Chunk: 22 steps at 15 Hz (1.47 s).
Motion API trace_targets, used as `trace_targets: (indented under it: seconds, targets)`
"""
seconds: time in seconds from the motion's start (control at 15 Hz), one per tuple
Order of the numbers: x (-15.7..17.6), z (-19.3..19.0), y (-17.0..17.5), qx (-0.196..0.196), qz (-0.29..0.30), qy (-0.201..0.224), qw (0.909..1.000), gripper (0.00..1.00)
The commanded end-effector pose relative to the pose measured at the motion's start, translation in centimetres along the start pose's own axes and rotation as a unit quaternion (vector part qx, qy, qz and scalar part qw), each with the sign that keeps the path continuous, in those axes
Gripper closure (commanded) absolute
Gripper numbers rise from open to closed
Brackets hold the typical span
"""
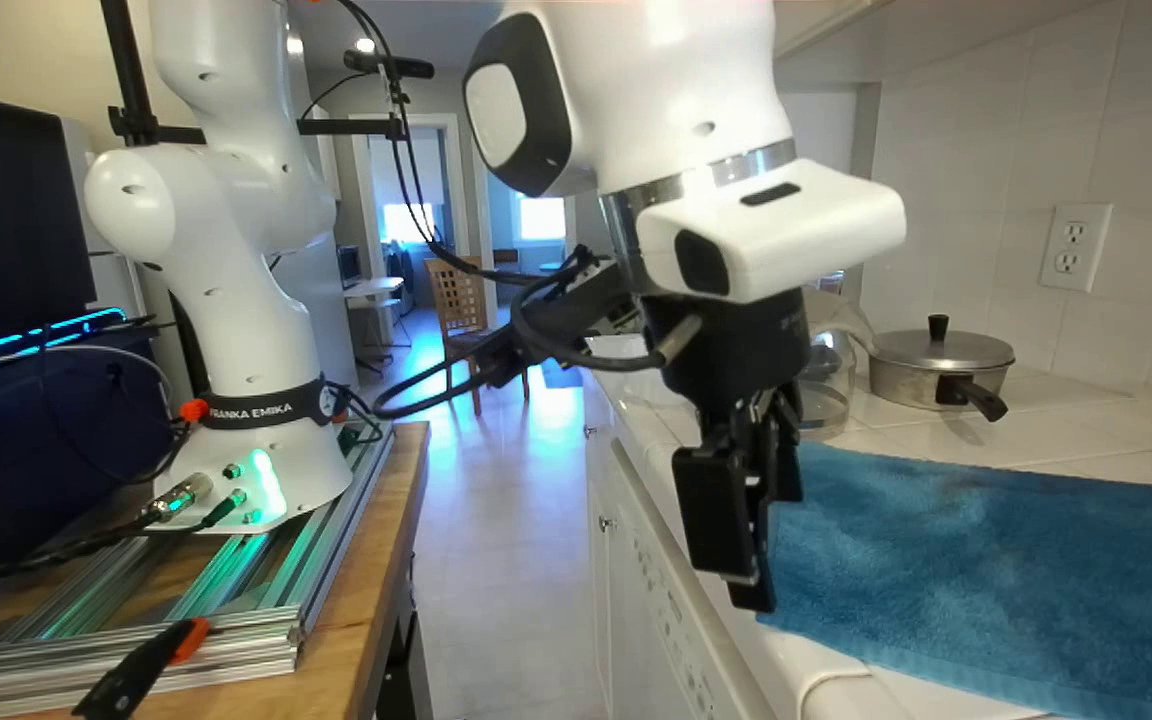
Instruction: Fold the blue towel and put it on top of the bottle
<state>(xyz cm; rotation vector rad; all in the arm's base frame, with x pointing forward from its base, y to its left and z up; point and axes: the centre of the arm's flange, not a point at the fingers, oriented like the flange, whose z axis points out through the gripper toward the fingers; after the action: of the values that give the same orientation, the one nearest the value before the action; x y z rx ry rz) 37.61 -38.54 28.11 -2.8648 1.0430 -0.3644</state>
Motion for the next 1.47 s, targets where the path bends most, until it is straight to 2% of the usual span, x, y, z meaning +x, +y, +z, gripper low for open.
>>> trace_targets:
  seconds: [0.0,0.67,1.0,1.07,1.4]
  targets:
    - [2.0,2.2,0.6,0.009,0.014,-0.021,0.9997,0.0]
    - [3.7,3.8,0.8,0.033,0.055,-0.03,0.9974,0.0]
    - [3.7,4.2,-0.5,0.043,0.049,-0.055,0.9964,0.0]
    - [2.9,3.8,-0.3,0.031,0.04,-0.045,0.9977,0.0]
    - [2.9,3.9,-0.6,0.034,0.038,-0.05,0.9974,0.0]
